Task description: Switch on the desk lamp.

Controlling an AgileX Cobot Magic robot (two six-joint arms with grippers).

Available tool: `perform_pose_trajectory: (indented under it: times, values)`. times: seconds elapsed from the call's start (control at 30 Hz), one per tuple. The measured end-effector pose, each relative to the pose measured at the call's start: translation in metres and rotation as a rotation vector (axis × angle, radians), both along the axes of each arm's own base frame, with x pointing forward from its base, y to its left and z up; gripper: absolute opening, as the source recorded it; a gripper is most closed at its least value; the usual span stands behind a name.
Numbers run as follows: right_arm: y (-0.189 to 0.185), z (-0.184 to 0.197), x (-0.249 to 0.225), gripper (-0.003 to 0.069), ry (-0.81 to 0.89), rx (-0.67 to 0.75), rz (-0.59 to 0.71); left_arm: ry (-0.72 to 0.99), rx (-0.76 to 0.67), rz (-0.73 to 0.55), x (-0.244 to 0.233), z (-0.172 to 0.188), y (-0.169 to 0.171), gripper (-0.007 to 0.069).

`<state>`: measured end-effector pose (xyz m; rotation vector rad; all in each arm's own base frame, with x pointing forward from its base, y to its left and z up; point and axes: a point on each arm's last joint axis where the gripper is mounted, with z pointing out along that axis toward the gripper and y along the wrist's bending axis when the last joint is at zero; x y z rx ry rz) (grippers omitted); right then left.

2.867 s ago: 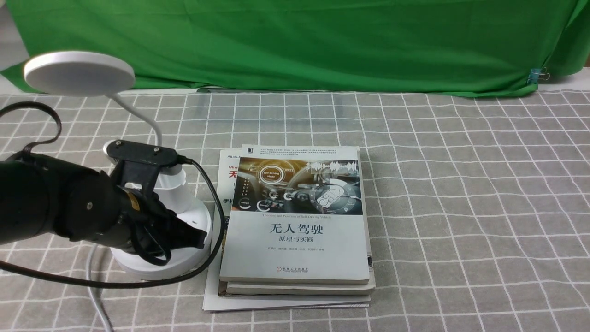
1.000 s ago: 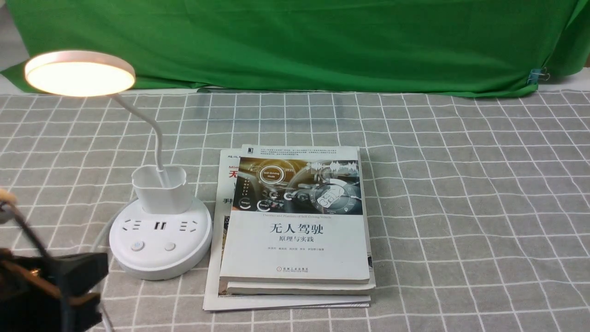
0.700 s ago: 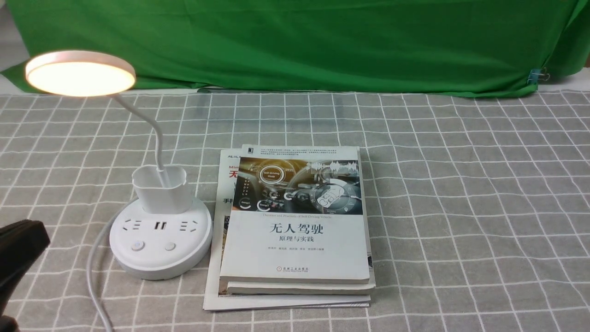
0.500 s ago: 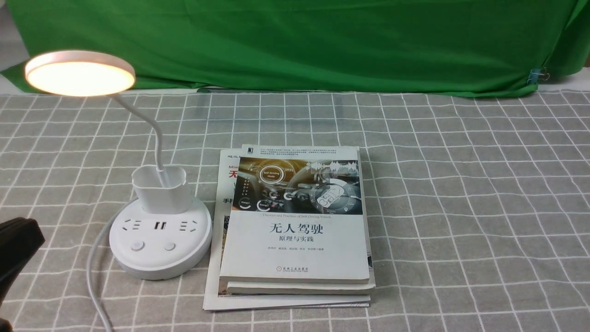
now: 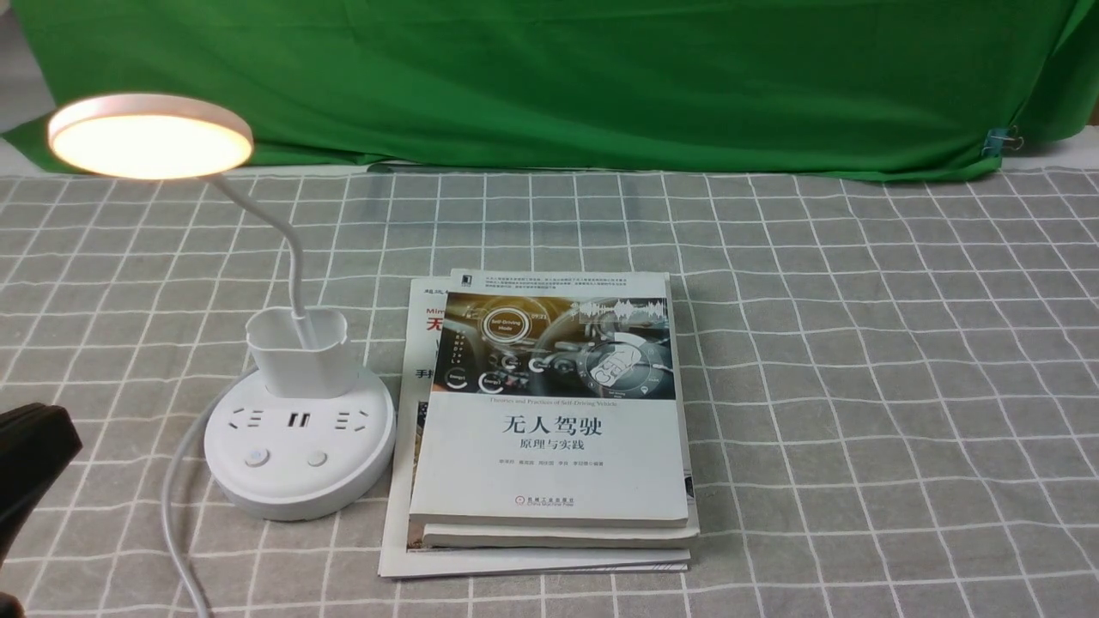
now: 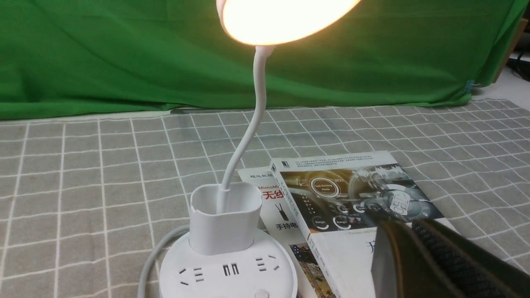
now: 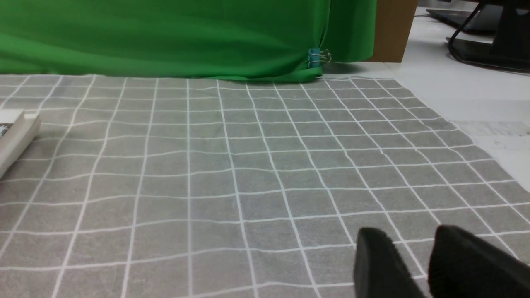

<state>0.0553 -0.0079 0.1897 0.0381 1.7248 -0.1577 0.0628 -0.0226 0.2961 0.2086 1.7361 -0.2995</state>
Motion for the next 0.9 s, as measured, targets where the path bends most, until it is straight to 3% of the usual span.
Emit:
perform_pose_trajectory:
  times: [0.23, 0.43, 0.9]
  values:
    - [0.0, 0.0, 0.0, 0.0245, 0.0, 0.0, 0.0, -0.136, 0.163, 0.131, -0.01, -0.042, 0.013, 0.0019]
    - [0.0, 0.0, 0.0, 0.0245, -0.001, 0.0, 0.0, -0.024, 0.242, 0.235, -0.008, -0.105, 0.02, 0.0019]
    - [0.0, 0.0, 0.0, 0.0245, 0.0, 0.0, 0.0, -0.043, 0.196, 0.26, -0.007, -0.107, 0.021, 0.0019]
